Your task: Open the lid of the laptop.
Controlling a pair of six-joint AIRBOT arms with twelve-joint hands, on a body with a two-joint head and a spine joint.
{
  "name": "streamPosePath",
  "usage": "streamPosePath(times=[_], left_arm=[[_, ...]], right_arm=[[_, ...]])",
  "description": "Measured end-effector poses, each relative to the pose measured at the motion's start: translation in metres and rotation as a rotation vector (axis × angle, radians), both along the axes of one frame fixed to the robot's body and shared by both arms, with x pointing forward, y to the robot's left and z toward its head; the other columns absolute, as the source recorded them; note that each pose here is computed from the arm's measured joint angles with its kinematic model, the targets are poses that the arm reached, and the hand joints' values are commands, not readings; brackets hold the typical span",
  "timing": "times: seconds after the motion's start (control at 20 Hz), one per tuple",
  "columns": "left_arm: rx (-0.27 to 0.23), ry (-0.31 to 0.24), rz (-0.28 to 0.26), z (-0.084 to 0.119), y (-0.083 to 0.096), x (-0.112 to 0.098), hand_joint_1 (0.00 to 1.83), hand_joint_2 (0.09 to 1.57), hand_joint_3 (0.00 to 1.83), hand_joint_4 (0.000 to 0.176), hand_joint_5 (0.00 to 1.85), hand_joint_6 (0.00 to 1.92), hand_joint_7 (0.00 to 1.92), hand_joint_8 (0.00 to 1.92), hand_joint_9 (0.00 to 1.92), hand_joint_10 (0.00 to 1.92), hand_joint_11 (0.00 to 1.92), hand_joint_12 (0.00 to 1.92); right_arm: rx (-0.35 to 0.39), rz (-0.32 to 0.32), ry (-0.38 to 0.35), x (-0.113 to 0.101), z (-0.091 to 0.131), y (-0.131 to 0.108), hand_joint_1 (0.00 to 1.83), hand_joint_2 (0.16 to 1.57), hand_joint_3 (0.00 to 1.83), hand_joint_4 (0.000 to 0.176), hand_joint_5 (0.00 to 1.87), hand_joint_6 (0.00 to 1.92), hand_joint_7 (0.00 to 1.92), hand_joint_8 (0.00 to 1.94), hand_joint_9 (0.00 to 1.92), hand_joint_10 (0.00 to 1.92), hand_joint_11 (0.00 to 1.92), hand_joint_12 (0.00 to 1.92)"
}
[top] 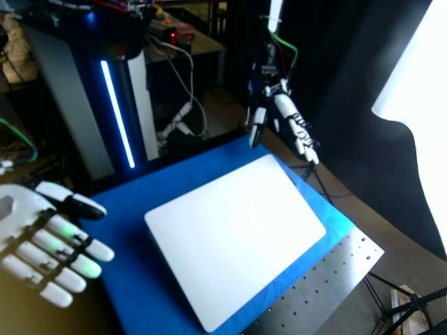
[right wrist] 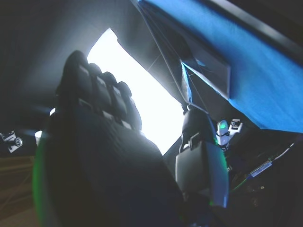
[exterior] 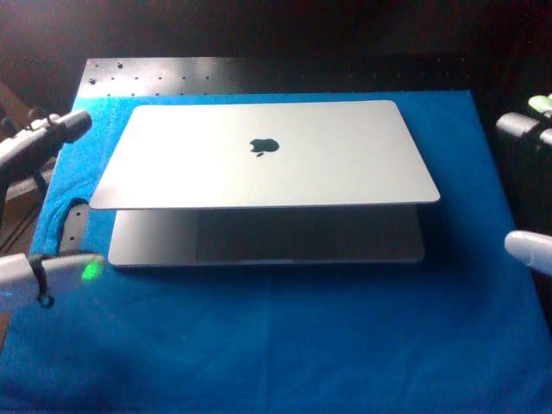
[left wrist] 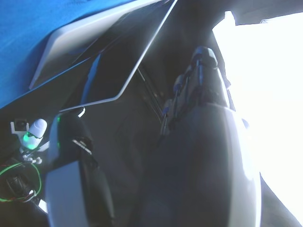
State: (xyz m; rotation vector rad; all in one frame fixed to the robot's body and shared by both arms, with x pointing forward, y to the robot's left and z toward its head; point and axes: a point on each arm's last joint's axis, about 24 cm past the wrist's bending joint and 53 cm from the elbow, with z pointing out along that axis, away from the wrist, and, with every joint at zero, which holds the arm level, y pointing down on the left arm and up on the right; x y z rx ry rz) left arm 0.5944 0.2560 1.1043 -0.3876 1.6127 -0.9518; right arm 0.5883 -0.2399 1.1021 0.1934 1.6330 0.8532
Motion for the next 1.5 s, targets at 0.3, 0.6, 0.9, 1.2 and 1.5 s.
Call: streamPosePath(times=[0.3,0.6,0.9,1.2,1.5], left_arm=[[-0.002,0.008,-0.005,-0.003,-0.002,-0.001,0.83,1.05,0.0,0.13,0.18,0.01,0.02,0.01,0.0,0.0,0.0,0.0],[-0.001,0.008,-0.004,-0.003,-0.002,-0.001,0.62,1.1,0.0,0.127,0.13,0.0,0.07,0.01,0.06,0.01,0.1,0.29],[-0.007,0.007,-0.004,-0.002,-0.002,-0.001,0.6,1.08,0.0,0.147,0.11,0.0,0.08,0.0,0.06,0.0,0.0,0.58],[-0.006,0.007,-0.007,-0.003,-0.003,-0.001,0.6,1.06,0.0,0.158,0.09,0.0,0.05,0.0,0.04,0.0,0.0,0.53],[-0.009,0.01,-0.009,-0.004,-0.004,-0.002,0.48,1.05,0.0,0.137,0.1,0.0,0.05,0.0,0.01,0.0,0.0,0.0]], right_arm=[[0.001,0.003,0.003,-0.001,-0.001,0.001,0.51,1.14,0.0,0.172,0.24,0.0,0.06,0.0,0.05,0.0,0.0,0.35],[0.01,0.012,0.006,-0.001,-0.002,0.005,0.0,1.18,0.01,0.176,0.07,0.0,0.02,0.0,0.05,0.0,0.02,0.23],[0.076,0.023,0.022,0.005,-0.004,0.006,0.0,1.2,0.0,0.166,0.05,0.0,0.0,0.0,0.04,0.01,0.05,0.18],[0.065,0.055,0.095,-0.002,-0.029,0.019,0.0,1.07,0.0,0.147,0.0,0.0,0.0,0.0,0.0,0.0,0.03,0.12],[0.033,0.074,0.157,-0.002,-0.048,0.026,0.0,1.12,0.01,0.129,0.01,0.0,0.01,0.0,0.0,0.0,0.01,0.09]])
